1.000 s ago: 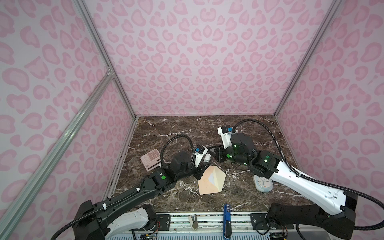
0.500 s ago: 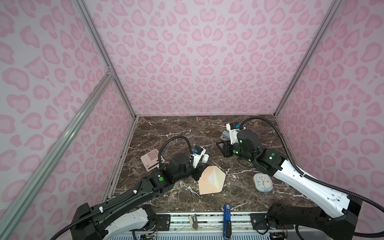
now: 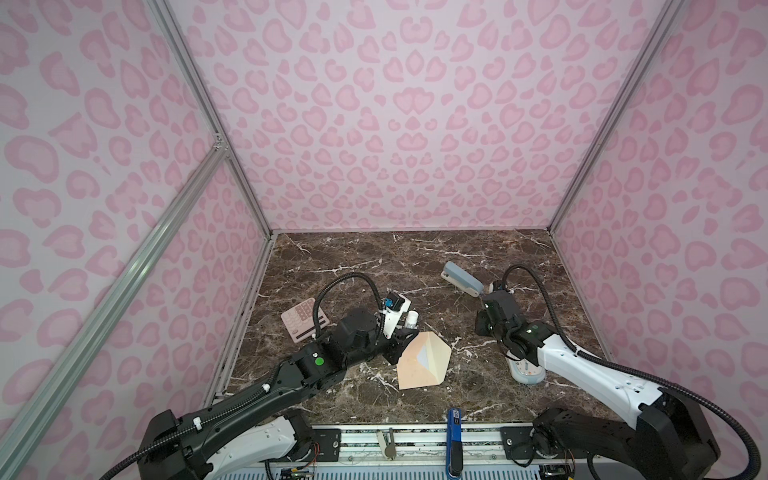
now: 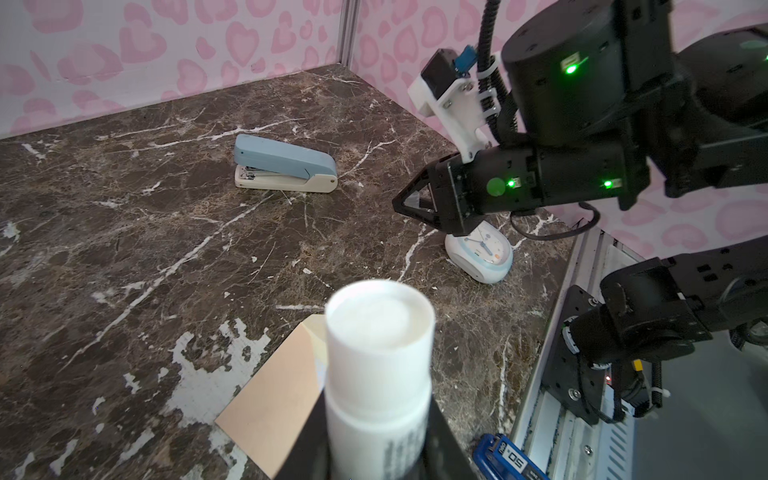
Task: Place the letter into the envelope and seal it
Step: 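Carry the cap with the right gripper toward the stapler and release it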
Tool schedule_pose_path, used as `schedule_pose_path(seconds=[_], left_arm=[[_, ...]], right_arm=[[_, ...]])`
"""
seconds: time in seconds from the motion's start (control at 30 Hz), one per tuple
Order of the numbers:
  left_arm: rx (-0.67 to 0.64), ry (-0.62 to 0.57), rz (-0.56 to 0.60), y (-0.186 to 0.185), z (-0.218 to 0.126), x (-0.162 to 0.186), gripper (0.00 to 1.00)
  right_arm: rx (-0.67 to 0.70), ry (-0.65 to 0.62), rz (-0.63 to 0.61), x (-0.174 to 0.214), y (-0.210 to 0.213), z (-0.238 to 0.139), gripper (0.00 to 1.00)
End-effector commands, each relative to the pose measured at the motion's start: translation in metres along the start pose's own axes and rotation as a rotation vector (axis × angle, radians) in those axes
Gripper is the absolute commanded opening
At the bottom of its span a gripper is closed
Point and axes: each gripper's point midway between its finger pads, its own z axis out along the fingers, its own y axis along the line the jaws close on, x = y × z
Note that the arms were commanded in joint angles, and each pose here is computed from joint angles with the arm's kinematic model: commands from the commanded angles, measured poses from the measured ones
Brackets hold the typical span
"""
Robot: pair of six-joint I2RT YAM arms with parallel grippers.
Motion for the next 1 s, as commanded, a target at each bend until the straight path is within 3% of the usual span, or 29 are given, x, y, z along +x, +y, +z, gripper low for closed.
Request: schedule_pose_path(seconds=[0.0, 0.5, 0.97], left_arm=[[0.017, -0.061, -0.014, -0.004, -0.003, -0.013, 0.04], [-0.002, -0.069, -0.018, -0.003, -0.010, -0.017, 0.04], [-0.019, -0.078, 0.002, -0.002, -0.013, -0.023, 0.04]], right_arm=[[0.064, -0.046, 0.069, -0.005, -0.014, 0.014, 0.24], [0.142, 0.045, 0.088, 0.018, -0.020, 0.069, 0.24], [0.189, 0.070, 0.056, 0.031, -0.027, 0.078, 0.26]])
